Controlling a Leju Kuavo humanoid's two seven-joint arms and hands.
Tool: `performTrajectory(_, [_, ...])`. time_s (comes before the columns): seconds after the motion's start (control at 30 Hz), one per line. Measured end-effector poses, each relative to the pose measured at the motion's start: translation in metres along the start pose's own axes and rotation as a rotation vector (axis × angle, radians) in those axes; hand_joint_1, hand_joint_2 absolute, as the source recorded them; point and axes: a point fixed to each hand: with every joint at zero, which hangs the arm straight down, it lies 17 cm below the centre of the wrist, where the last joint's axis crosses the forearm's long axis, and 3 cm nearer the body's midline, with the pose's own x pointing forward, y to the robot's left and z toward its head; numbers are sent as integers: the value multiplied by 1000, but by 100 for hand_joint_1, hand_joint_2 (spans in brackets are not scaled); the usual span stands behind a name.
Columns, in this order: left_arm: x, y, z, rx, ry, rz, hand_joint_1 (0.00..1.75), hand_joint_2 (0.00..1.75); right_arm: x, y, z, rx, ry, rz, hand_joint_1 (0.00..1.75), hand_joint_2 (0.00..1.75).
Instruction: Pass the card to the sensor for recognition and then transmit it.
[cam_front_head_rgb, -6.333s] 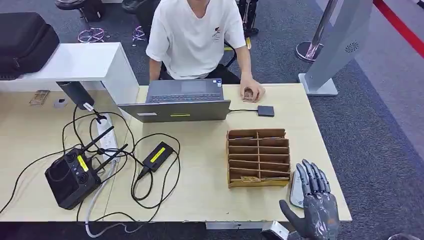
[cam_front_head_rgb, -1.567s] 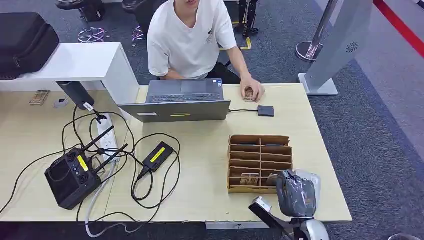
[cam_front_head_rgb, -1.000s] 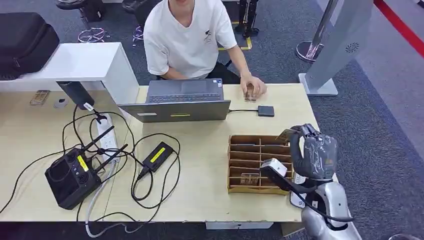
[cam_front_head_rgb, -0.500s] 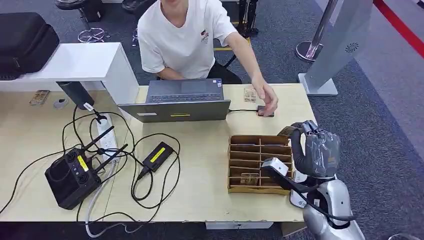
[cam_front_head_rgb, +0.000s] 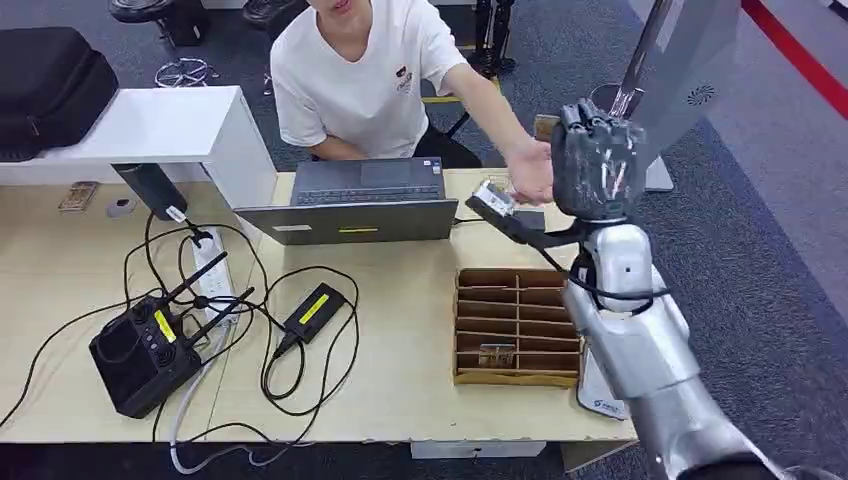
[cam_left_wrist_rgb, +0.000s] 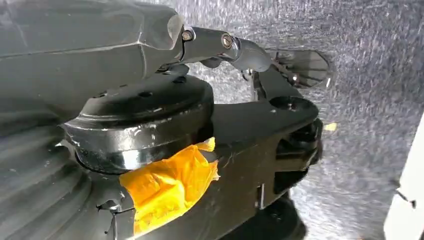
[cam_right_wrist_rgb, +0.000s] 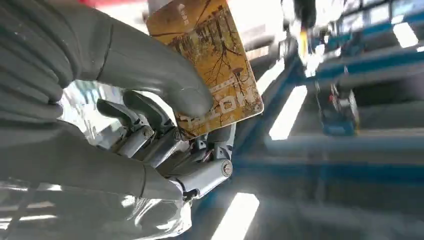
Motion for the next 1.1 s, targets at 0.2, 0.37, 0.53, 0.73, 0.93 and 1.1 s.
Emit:
performTrajectory(0.2, [-1,0,0,-4,4,-30,0,175,20,22,-21,45,-35,40,175,175])
performTrajectory(0.37, [-2,0,0,-8,5,-37,0,175,29,36,-18,82,-46,36,175,175])
performTrajectory(0.53, [-1,-2,0,-17,4,-6,0,175,31,41,-14,99,-54,36,0,175])
performTrajectory(0.73, [0,0,0,-17,-5,49,0,175,32,51,-1,128,-53,27,0,175])
performTrajectory(0.93, [-1,0,0,-13,3,51,0,175,26,58,11,151,-34,30,0,175])
performTrajectory(1.1, [-1,1,0,-9,6,64,0,175,-1,68,29,185,2,57,0,175])
